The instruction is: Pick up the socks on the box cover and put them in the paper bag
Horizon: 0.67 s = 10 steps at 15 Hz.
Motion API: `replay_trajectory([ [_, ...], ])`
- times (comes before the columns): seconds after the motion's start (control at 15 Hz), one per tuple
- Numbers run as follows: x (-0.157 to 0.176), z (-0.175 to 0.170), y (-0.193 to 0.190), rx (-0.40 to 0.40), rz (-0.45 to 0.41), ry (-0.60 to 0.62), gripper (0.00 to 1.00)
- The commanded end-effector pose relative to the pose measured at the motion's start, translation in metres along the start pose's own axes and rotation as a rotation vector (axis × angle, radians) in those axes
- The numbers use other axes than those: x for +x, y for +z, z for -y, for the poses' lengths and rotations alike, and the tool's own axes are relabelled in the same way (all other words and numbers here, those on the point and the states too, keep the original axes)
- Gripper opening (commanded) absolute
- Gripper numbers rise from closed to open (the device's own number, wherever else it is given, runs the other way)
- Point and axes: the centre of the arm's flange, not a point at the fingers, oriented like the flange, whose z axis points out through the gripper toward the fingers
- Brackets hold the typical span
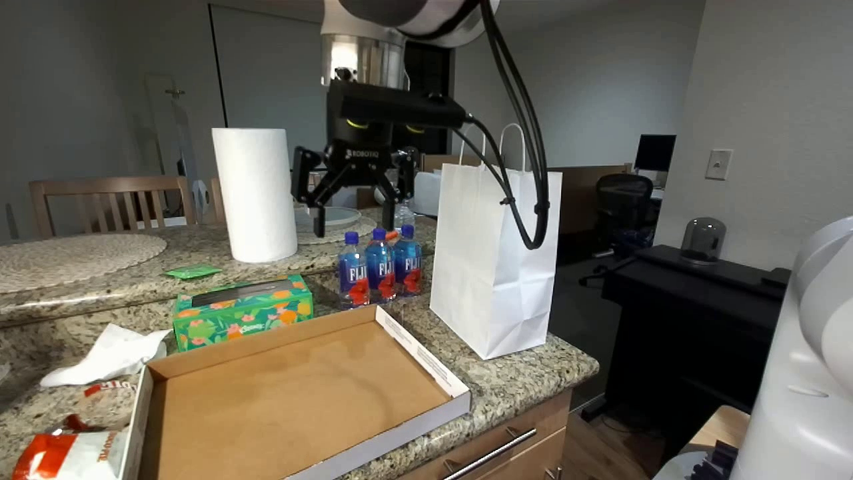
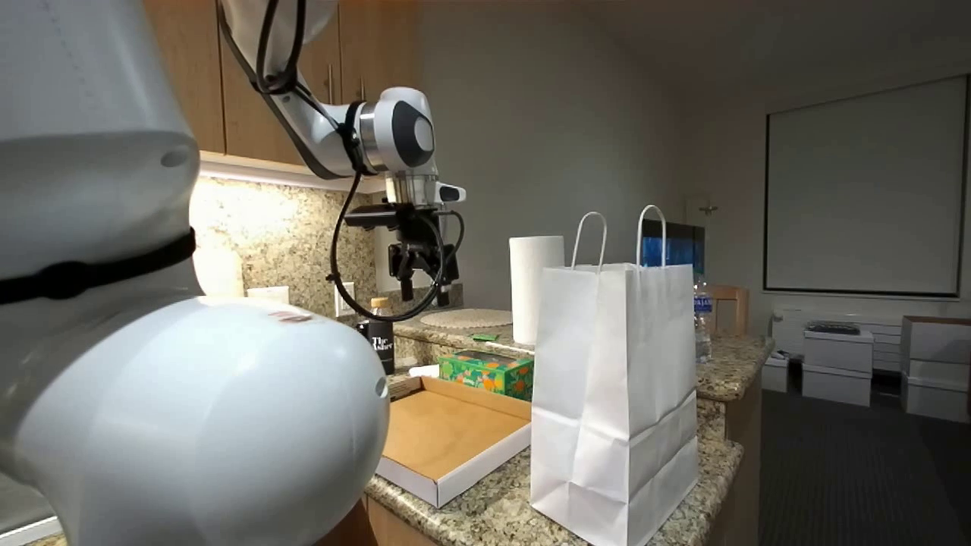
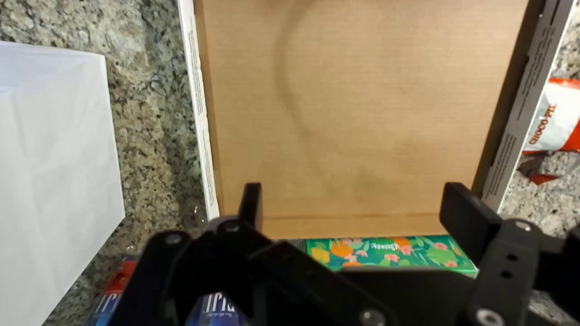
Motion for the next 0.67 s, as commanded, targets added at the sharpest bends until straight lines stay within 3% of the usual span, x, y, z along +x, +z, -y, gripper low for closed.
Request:
replay_trajectory([
  [0.0, -0.022, -0.017, 0.024, -0.024, 0.019, -0.061, 1.0],
  [0.07, -0.006, -0.004, 0.014, -0.017, 0.026, -0.017, 1.0],
  [0.6, -0.014, -0.009, 0.023, -0.03, 0.041, -0.03, 1.0],
])
